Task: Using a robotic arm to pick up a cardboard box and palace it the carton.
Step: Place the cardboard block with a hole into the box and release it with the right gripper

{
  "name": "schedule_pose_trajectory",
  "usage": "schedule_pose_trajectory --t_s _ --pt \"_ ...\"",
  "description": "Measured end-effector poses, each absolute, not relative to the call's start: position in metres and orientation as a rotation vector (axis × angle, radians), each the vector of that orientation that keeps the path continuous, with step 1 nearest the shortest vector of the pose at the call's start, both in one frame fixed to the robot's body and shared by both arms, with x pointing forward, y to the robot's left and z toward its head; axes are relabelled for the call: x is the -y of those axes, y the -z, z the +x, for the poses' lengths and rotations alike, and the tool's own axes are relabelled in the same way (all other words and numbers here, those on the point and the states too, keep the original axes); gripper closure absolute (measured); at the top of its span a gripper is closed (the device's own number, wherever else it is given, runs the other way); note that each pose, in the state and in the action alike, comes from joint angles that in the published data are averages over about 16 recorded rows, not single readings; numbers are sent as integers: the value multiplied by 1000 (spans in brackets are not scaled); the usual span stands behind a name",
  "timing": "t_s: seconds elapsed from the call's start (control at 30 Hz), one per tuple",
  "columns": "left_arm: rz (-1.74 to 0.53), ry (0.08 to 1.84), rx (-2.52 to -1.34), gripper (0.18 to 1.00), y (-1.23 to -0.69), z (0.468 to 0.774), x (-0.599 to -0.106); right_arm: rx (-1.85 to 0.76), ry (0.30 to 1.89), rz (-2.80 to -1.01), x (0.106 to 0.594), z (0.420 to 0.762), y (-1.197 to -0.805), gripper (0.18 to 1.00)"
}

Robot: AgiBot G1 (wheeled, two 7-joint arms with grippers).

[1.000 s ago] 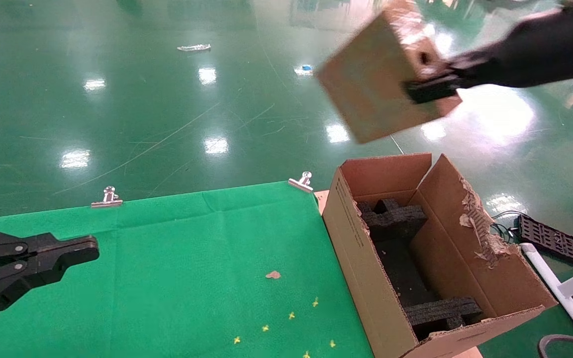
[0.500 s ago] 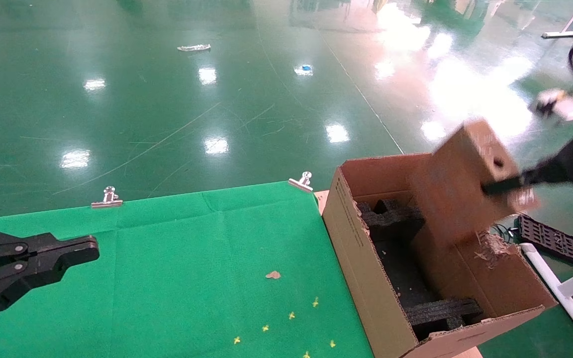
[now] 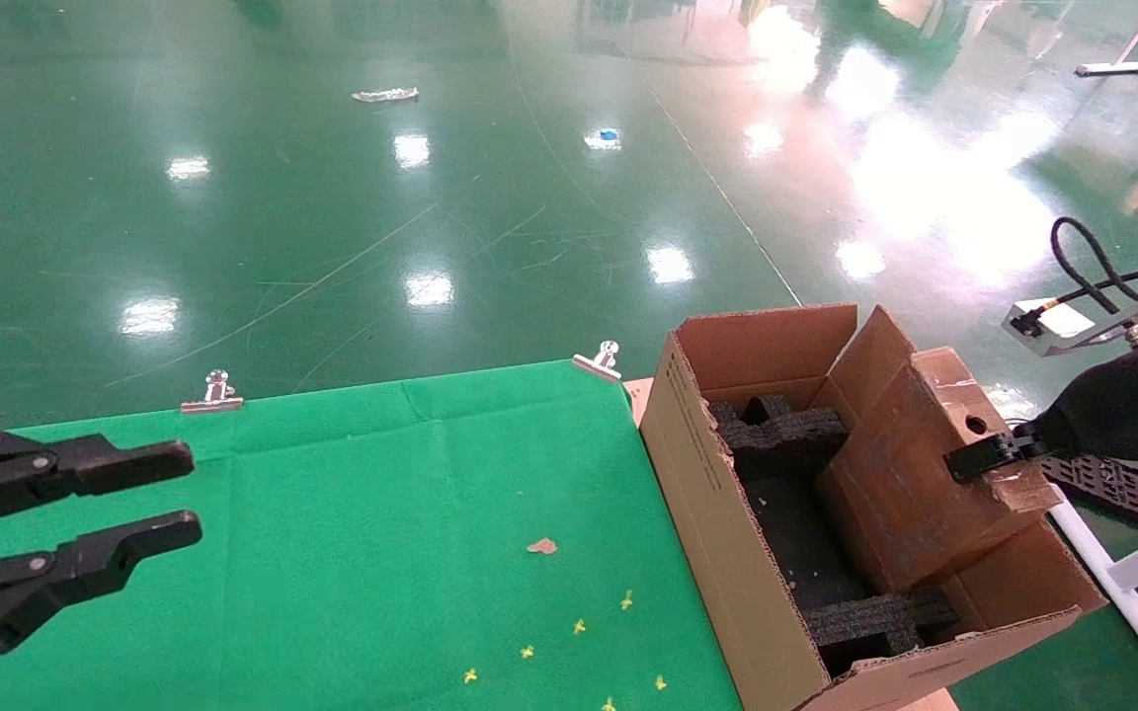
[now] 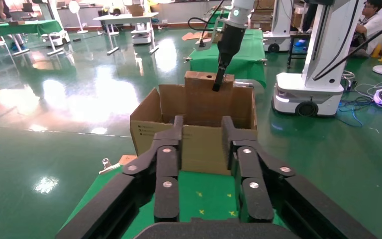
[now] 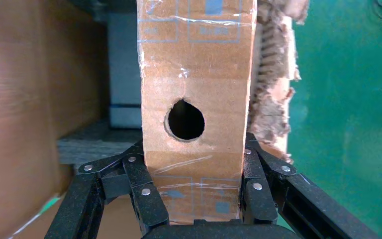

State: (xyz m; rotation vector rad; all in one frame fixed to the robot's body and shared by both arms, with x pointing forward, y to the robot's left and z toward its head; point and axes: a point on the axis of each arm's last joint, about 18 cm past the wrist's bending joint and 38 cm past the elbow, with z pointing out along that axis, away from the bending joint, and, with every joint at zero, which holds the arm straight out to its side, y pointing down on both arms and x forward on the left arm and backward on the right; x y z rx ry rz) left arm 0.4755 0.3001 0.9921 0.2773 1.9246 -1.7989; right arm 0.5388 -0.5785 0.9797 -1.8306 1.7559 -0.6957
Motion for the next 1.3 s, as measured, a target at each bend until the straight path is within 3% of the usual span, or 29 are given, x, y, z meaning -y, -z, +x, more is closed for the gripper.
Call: schedule_pose_trajectory --t_s 0.17,0.9,1.3 --pt "277 1799 -1925 802 -992 475 -300 -1800 697 -1836 580 550 -967 861" --pt "277 1799 -1925 315 -992 475 -300 -1854 714 -1853 570 601 -874 864" --pt "277 1799 -1925 200 -992 475 -300 -1843 715 -1859 570 605 -850 864"
